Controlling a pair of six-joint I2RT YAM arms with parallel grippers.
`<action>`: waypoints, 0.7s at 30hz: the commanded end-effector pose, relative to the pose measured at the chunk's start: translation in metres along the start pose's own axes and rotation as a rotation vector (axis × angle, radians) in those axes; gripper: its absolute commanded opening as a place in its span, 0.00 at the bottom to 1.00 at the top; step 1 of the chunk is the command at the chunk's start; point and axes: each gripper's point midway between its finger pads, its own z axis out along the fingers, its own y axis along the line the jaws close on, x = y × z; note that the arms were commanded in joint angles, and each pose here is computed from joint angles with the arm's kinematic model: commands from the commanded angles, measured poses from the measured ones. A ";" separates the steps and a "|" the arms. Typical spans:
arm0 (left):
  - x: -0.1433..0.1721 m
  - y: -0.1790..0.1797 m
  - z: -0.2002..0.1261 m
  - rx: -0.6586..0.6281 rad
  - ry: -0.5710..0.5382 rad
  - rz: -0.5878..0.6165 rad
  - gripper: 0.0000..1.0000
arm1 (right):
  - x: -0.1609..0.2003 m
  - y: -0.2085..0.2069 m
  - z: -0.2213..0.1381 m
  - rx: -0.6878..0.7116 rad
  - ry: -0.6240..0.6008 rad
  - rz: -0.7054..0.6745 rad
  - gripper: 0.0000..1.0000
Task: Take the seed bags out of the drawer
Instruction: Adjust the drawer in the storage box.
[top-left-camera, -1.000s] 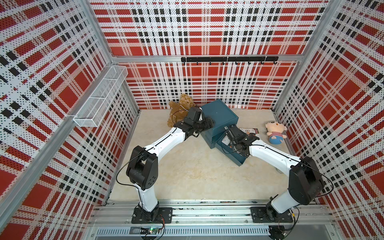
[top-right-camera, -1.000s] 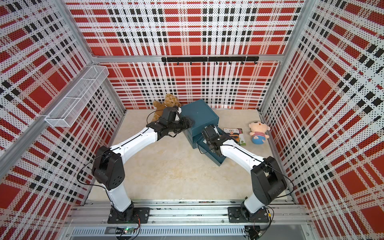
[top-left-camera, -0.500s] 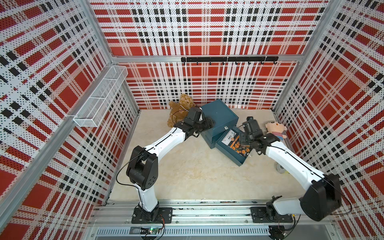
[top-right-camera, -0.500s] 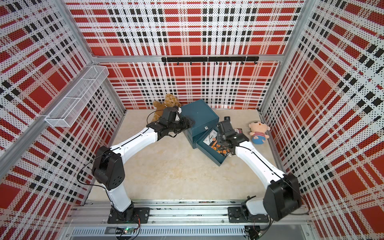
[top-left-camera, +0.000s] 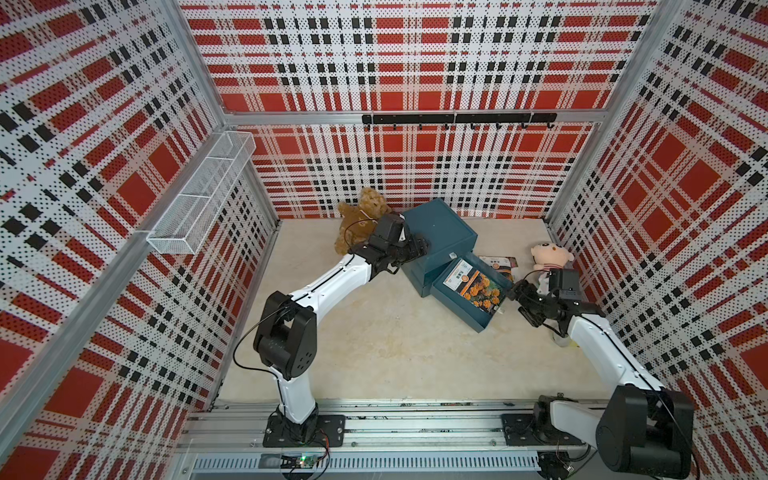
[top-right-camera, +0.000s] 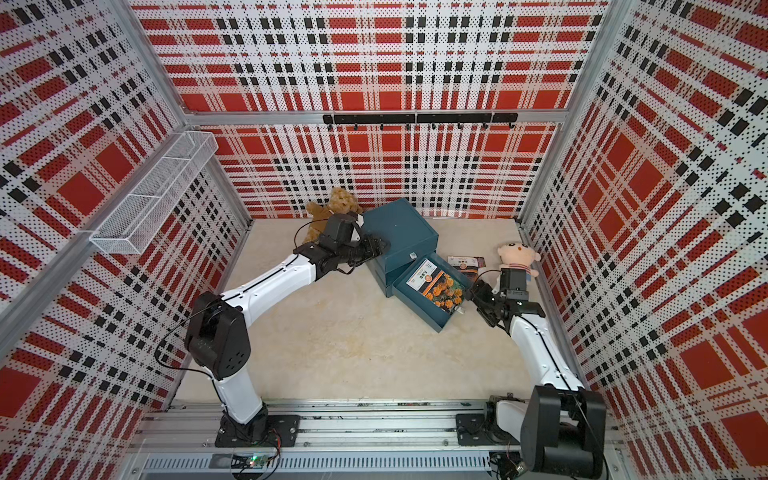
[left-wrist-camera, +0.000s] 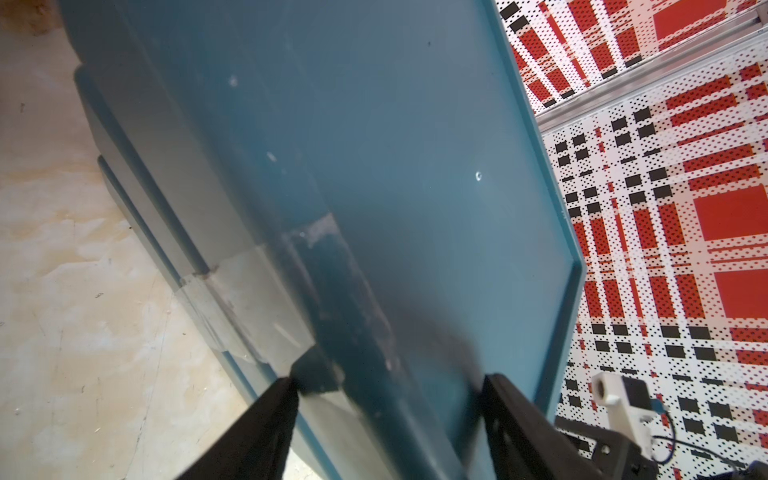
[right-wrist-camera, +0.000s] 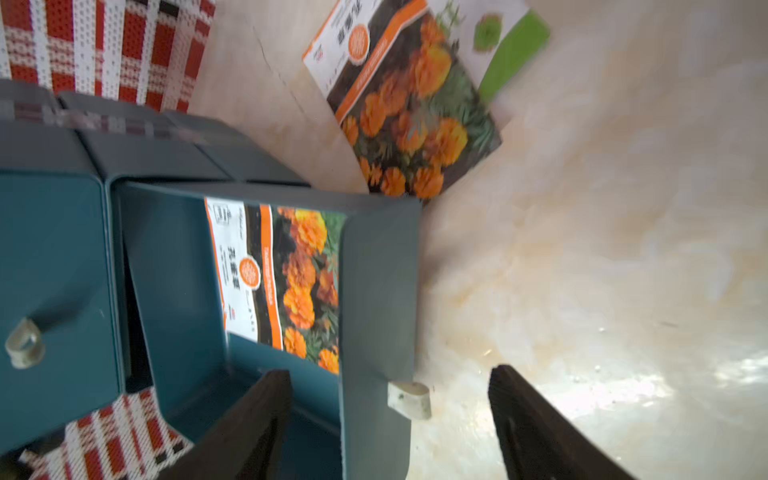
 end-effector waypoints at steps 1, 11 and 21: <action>0.067 0.047 0.026 -0.150 0.218 -0.004 0.74 | -0.006 0.036 -0.014 -0.167 -0.029 -0.004 0.85; 0.068 0.047 0.027 -0.151 0.223 -0.001 0.74 | 0.019 0.007 -0.002 -0.069 0.073 0.034 0.81; 0.068 0.045 0.028 -0.150 0.222 0.001 0.74 | 0.042 0.008 -0.007 -0.089 0.149 0.036 0.83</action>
